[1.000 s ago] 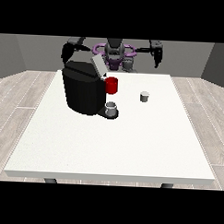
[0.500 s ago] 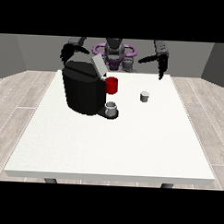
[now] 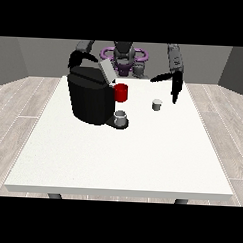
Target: Insert the coffee pod into the coffee machine and close the lid
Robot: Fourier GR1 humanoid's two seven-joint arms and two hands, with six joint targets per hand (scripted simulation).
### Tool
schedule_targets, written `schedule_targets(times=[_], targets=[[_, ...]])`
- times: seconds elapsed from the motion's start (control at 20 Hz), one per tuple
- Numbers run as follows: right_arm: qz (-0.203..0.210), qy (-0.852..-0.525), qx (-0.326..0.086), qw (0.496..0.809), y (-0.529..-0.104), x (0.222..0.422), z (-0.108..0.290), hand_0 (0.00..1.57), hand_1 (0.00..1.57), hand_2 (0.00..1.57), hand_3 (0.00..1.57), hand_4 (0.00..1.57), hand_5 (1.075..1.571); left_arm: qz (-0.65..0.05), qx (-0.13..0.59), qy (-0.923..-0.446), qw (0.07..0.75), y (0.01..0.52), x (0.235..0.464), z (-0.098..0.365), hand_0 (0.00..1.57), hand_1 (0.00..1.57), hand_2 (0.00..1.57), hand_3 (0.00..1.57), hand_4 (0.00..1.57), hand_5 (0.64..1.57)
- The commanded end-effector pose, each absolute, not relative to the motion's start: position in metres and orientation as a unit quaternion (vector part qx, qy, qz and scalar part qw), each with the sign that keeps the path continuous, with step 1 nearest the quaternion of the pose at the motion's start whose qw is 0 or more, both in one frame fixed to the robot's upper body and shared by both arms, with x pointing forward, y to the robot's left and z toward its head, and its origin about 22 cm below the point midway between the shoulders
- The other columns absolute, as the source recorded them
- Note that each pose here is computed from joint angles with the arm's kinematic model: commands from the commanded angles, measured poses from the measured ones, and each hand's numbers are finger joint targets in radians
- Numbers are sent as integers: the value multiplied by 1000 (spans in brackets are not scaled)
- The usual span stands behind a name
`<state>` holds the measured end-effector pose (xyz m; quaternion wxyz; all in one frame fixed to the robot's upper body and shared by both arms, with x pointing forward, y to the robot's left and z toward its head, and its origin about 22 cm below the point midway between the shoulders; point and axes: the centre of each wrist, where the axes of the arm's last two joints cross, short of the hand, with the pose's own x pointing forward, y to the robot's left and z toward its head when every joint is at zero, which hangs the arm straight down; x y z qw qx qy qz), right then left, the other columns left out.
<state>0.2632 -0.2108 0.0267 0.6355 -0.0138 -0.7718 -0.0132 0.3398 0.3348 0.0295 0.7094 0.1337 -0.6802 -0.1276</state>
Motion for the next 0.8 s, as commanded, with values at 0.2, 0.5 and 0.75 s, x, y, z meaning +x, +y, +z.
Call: schedule_targets(times=[0.2,0.5,0.75], targets=[[-13,-761,-32,648,-216,277,22,0,0,0,0,393,1571,-165,163,-642,730,318,356,15,0,0,0,0,0,1571],[-10,-758,-48,650,-213,289,10,0,0,0,0,428,1571,-217,175,-649,708,312,375,33,0,0,459,0,0,1571],[-19,-742,-53,669,-209,295,23,0,0,0,0,410,1571,-228,191,-604,739,317,367,5,695,695,778,429,0,1571]])
